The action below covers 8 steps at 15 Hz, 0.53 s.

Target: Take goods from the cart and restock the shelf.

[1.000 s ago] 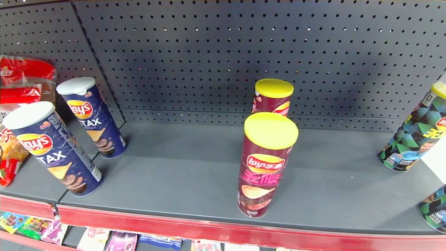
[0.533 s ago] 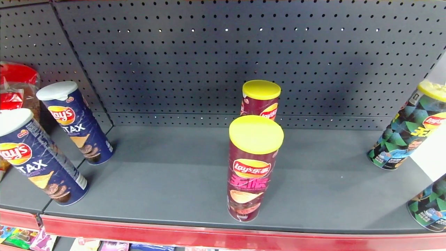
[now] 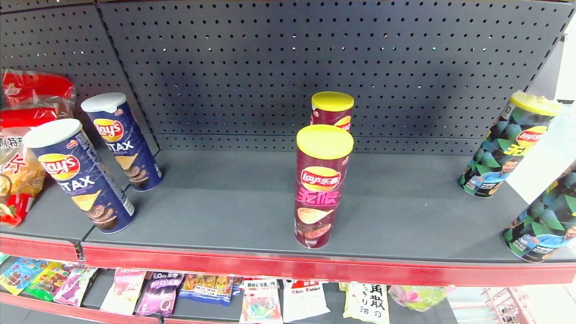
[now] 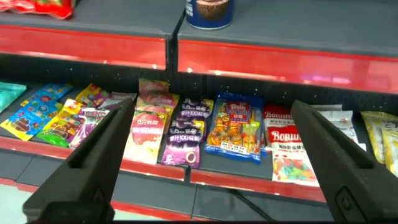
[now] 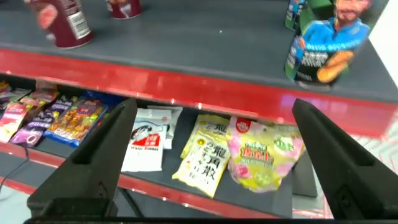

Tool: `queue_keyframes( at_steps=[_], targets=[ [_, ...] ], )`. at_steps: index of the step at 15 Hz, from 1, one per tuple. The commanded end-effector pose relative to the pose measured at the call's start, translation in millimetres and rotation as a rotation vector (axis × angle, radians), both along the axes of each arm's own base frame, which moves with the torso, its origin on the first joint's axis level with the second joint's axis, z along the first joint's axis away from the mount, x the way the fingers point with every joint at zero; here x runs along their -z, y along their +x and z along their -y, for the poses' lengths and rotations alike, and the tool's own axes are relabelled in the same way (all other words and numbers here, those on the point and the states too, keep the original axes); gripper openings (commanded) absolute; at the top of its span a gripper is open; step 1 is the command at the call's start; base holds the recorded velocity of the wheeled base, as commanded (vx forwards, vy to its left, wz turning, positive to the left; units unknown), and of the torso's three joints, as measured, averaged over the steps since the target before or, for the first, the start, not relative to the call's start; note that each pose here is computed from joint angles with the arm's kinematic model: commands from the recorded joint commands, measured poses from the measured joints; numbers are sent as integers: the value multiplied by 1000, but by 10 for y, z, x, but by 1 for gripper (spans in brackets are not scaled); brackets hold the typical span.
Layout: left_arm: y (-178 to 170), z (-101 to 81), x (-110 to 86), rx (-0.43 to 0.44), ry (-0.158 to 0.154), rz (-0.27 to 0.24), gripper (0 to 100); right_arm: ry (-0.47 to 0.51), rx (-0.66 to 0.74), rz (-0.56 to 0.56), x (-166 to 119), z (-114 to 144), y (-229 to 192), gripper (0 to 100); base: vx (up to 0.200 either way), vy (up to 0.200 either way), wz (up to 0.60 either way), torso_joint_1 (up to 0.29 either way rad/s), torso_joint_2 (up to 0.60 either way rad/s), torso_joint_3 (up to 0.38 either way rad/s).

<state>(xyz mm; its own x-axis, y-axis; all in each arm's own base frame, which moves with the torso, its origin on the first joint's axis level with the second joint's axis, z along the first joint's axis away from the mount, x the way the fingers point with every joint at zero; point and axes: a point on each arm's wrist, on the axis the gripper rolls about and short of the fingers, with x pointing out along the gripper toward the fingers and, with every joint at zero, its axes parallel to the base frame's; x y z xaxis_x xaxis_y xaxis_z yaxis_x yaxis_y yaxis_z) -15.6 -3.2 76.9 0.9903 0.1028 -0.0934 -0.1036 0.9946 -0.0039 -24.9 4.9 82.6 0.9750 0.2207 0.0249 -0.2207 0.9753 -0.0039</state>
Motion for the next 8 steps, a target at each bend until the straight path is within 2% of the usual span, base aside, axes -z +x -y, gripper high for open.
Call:
queue_keyframes(
  at_steps=[1,3,8],
  targets=[
    [1,0,0,-1,0,-1,100,0,-1,1,1,0,0,100,0,0,0,0,0,0],
    [1,0,1,-1,0,-3,100,0,0,-1,5,0,1,100,0,0,-600,12,7,0],
    [1,0,1,-1,0,-3,100,1,2,0,1,1,0,100,0,0,0,0,0,0]
  ],
)
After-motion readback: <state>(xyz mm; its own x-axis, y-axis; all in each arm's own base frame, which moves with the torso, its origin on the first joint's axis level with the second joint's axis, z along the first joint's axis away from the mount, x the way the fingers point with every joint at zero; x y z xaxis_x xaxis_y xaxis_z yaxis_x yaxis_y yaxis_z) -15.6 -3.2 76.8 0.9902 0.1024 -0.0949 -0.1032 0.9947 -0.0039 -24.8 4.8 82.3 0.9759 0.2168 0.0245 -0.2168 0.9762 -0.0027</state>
